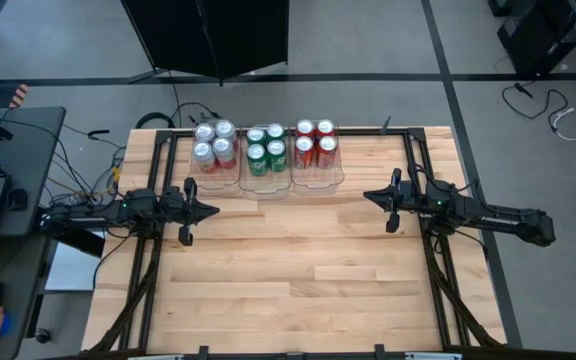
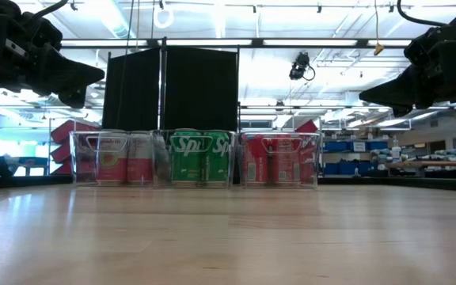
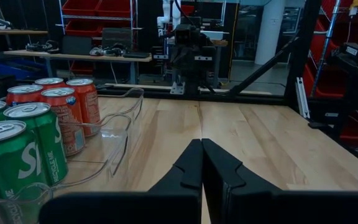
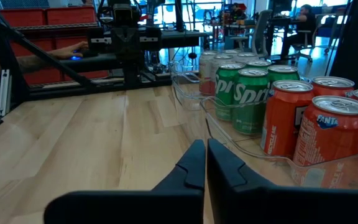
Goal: Sort soda cans
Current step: Return to Home Position
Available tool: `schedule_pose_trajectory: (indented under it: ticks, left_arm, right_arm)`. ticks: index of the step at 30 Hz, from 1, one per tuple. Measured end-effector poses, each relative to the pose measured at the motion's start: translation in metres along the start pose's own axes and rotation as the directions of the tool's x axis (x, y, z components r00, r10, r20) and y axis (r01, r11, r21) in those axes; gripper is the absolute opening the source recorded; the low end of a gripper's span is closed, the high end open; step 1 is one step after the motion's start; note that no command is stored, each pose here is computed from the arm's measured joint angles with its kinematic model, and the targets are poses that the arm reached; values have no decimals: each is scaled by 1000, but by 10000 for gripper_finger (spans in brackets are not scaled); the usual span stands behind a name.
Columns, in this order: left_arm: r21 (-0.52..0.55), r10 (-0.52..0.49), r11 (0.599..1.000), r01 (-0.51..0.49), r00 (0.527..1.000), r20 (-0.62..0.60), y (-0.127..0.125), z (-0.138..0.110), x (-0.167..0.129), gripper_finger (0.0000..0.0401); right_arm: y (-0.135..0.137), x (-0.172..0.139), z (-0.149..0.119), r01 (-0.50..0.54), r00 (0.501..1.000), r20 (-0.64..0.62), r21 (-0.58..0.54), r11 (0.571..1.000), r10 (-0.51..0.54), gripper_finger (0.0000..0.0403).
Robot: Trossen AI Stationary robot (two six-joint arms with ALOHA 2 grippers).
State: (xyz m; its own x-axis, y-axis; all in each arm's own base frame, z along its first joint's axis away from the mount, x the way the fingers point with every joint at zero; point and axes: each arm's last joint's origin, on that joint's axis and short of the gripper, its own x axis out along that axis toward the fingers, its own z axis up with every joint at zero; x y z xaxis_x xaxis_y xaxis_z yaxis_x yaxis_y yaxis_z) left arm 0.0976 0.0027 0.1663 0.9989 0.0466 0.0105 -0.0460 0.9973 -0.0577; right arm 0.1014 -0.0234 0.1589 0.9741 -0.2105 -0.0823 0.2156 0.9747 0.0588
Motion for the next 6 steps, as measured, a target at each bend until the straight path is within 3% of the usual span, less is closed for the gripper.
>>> schedule_pose_trajectory:
  ticks: [6]
  left_arm:
    - [0,0,1000,0,1000,0,0,0,0,6]
  right_arm:
    - [0,0,0,0,1000,0,0,1000,0,5]
